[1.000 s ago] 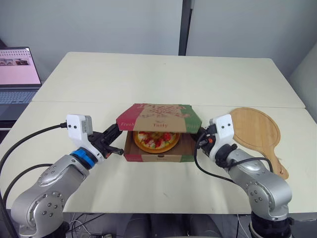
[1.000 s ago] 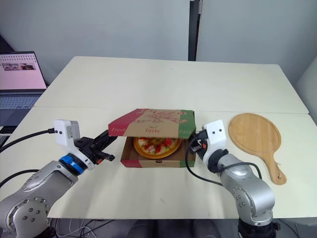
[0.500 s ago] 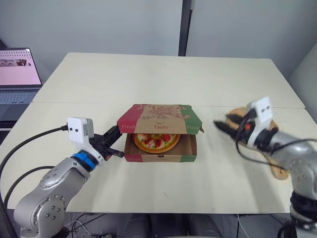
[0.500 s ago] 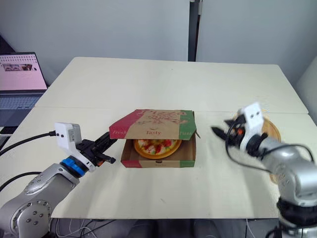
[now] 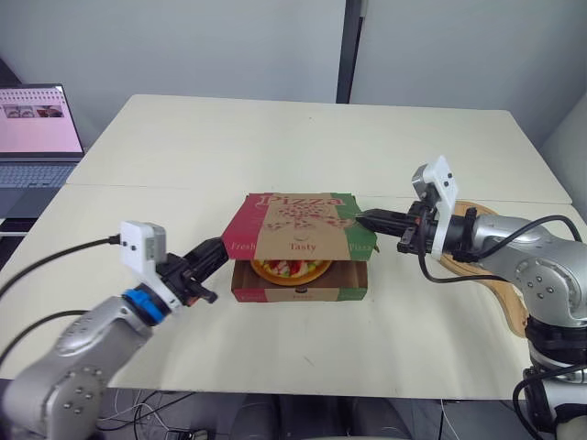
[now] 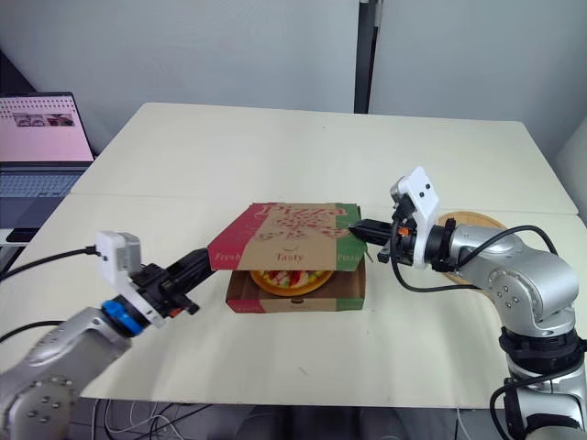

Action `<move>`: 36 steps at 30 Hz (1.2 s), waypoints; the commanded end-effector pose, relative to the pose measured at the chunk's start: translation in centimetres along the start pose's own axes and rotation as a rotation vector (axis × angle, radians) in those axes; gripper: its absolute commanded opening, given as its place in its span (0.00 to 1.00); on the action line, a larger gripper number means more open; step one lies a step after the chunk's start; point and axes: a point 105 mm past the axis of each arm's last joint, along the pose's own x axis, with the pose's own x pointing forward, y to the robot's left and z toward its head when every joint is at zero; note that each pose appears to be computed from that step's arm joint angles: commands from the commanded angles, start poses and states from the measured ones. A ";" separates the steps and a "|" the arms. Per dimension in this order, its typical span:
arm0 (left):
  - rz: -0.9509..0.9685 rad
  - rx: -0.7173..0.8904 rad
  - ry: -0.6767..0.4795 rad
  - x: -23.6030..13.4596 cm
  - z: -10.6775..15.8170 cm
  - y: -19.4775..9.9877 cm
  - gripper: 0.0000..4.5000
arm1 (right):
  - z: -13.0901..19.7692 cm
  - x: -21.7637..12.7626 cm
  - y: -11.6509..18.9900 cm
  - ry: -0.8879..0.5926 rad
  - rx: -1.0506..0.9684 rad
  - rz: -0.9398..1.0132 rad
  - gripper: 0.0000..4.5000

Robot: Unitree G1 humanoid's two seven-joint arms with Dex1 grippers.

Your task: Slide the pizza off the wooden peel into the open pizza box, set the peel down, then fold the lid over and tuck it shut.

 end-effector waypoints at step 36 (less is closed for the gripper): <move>-0.808 0.453 0.354 9.7 4.6 -3.7 0.01 | -4.4 -1.8 0.5 0.148 -0.158 0.004 0.00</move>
